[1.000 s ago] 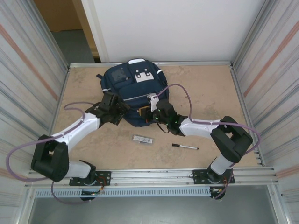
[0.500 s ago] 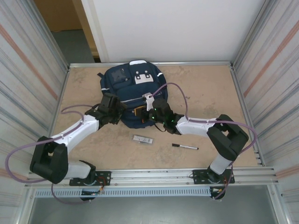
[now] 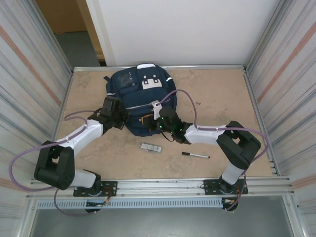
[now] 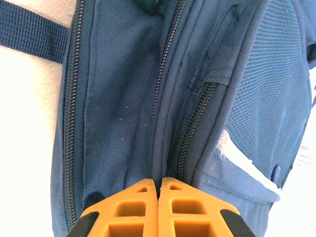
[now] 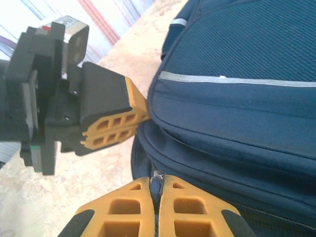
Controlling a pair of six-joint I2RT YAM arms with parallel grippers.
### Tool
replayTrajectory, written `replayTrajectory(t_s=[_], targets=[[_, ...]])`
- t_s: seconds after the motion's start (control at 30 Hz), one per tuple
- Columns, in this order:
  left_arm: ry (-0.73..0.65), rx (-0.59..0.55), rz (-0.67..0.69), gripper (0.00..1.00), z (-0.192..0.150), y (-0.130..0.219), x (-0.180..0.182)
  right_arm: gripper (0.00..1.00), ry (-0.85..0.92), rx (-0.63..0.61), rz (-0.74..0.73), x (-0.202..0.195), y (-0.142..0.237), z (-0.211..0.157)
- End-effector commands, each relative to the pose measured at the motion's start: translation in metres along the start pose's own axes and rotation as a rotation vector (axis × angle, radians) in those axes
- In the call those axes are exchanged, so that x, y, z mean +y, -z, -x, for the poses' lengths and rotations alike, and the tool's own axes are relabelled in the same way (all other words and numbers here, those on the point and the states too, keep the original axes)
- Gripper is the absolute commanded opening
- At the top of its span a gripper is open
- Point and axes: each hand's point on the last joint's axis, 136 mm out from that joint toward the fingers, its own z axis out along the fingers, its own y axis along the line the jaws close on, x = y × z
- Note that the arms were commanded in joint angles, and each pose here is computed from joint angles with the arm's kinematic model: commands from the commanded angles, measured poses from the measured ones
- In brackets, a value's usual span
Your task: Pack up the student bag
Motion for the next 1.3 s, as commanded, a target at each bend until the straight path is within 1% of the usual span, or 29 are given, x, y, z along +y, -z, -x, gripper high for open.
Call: replayTrajectory(t_s=[0.0, 0.17, 0.33, 0.4, 0.47, 0.5, 0.57, 0.67, 0.7, 0.73, 0.77, 0.8, 0.83, 0.9, 0.97, 1.1, 1.2, 1.27], targets=[[-0.044, 0.012, -0.017, 0.0, 0.019, 0.001, -0.003, 0.0, 0.057, -0.048, -0.038, -0.01, 0.017, 0.012], [-0.07, 0.059, -0.035, 0.0, 0.034, 0.011, -0.004, 0.0, 0.075, -0.043, -0.175, -0.067, 0.039, 0.004], [-0.074, 0.043, -0.05, 0.0, 0.059, 0.017, 0.0, 0.0, 0.108, -0.027, -0.305, -0.118, 0.06, 0.003], [-0.117, 0.085, -0.058, 0.0, 0.071, 0.013, -0.006, 0.0, 0.102, -0.027, -0.334, -0.135, 0.066, 0.002], [-0.169, 0.157, -0.002, 0.0, 0.076, 0.006, -0.007, 0.0, 0.089, -0.023, -0.312, -0.135, 0.067, 0.007], [-0.178, 0.207, 0.022, 0.0, 0.077, 0.002, -0.009, 0.0, 0.1, -0.008, -0.28, -0.129, 0.065, 0.009], [-0.184, 0.26, -0.006, 0.0, 0.08, -0.007, -0.024, 0.0, 0.139, 0.026, -0.218, -0.112, 0.06, 0.012], [-0.178, 0.245, -0.046, 0.0, 0.091, -0.01, -0.044, 0.0, 0.17, 0.025, -0.104, -0.078, 0.046, 0.019], [-0.179, 0.22, -0.037, 0.07, 0.096, -0.007, -0.046, 0.0, 0.162, 0.022, -0.058, -0.065, 0.04, 0.022], [-0.178, 0.195, -0.029, 0.2, 0.1, -0.003, -0.048, 0.0, 0.156, 0.015, -0.023, -0.054, 0.036, 0.027], [-0.178, 0.17, -0.021, 0.38, 0.102, 0.003, -0.048, 0.0, 0.155, 0.011, 0.014, -0.039, 0.031, 0.029], [-0.179, 0.154, -0.017, 0.45, 0.103, 0.009, -0.048, 0.0, 0.158, 0.006, 0.044, -0.027, 0.028, 0.031], [-0.179, 0.145, -0.007, 0.49, 0.101, 0.017, -0.046, 0.0, 0.166, -0.005, 0.078, -0.014, 0.024, 0.035], [-0.161, 0.152, 0.029, 0.52, 0.092, 0.032, -0.034, 0.0, 0.176, -0.011, 0.129, 0.008, 0.016, 0.038], [-0.14, 0.167, 0.055, 0.55, 0.075, 0.044, -0.017, 0.0, 0.179, -0.011, 0.177, 0.025, 0.007, 0.042], [-0.085, 0.182, 0.097, 0.66, 0.043, 0.056, 0.015, 0.0, 0.171, -0.022, 0.213, 0.038, -0.002, 0.044], [-0.064, 0.191, 0.102, 0.67, 0.021, 0.058, 0.019, 0.0, 0.163, -0.012, 0.226, 0.039, -0.004, 0.04], [-0.073, 0.18, 0.074, 0.67, 0.008, 0.055, 0.009, 0.0, 0.156, -0.008, 0.236, 0.041, -0.001, 0.035]])
